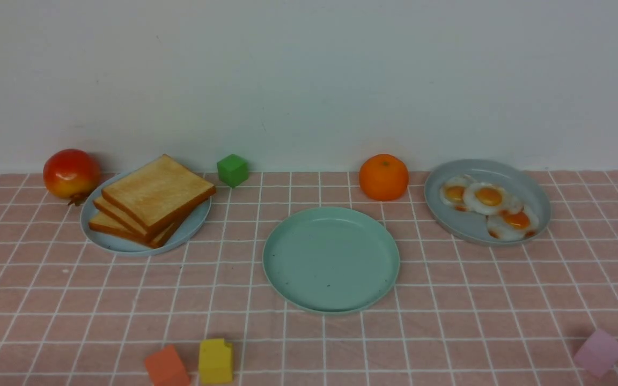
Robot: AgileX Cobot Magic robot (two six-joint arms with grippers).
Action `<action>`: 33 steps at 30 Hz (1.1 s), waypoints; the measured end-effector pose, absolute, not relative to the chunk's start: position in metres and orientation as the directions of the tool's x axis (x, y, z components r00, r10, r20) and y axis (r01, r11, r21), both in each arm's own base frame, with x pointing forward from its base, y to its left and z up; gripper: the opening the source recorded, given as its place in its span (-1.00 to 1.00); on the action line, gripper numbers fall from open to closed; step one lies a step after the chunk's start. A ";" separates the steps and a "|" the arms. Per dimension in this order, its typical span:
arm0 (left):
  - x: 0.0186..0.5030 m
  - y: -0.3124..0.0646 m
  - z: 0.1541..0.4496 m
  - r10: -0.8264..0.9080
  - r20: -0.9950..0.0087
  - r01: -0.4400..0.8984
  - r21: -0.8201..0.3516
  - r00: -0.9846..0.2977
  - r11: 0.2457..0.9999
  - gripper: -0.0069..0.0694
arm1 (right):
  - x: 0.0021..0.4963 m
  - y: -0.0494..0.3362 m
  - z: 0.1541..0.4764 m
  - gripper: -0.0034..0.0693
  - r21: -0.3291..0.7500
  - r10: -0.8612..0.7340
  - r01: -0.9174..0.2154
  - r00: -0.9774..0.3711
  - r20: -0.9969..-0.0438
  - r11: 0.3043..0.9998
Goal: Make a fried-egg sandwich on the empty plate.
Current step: Use the left arm to grab a slice of bread
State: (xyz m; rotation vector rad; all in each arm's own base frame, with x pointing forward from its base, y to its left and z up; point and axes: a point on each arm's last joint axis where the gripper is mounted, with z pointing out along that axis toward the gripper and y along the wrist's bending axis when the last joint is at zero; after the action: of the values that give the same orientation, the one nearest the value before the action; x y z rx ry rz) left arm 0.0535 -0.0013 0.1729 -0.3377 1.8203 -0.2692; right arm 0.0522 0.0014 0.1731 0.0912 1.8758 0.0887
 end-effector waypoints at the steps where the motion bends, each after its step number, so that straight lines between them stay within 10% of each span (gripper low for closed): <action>1: 0.054 -0.002 0.175 -0.411 -0.882 -0.087 -0.402 -0.231 0.912 -0.20 | 0.052 0.001 0.173 -0.24 0.108 0.108 0.018 -0.301 -0.947 0.994; 7: 0.056 -0.006 0.189 -0.848 -0.520 -0.045 -0.849 -0.102 0.526 -0.20 | 0.052 0.001 0.173 -0.24 0.108 0.108 0.018 -0.301 -0.947 0.994; 12: 0.057 -0.003 0.199 -0.901 -0.434 0.017 -0.901 -0.018 0.433 -0.24 | 0.052 0.001 0.173 -0.24 0.108 0.108 0.018 -0.301 -0.947 0.994; 22: 0.058 -0.019 0.279 -0.522 -0.794 0.055 -0.563 -0.312 0.824 -0.85 | 0.052 0.001 0.173 -0.24 0.108 0.108 0.018 -0.301 -0.947 0.994; 28: 0.093 -0.051 0.303 -0.021 -0.697 0.297 -0.332 -0.717 0.895 -0.85 | 0.052 0.001 0.173 -0.24 0.108 0.108 0.018 -0.301 -0.947 0.994; 33: 0.134 -0.077 0.318 0.177 -0.636 0.401 -0.227 -0.751 0.888 -0.85 | 0.052 0.001 0.173 -0.24 0.108 0.108 0.018 -0.301 -0.947 0.994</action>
State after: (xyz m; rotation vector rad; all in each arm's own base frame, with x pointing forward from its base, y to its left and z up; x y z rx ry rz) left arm 0.1338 -0.0773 0.3185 0.4140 2.4202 -0.4670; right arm 0.0522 0.0014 0.1731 0.0912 1.8758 0.0887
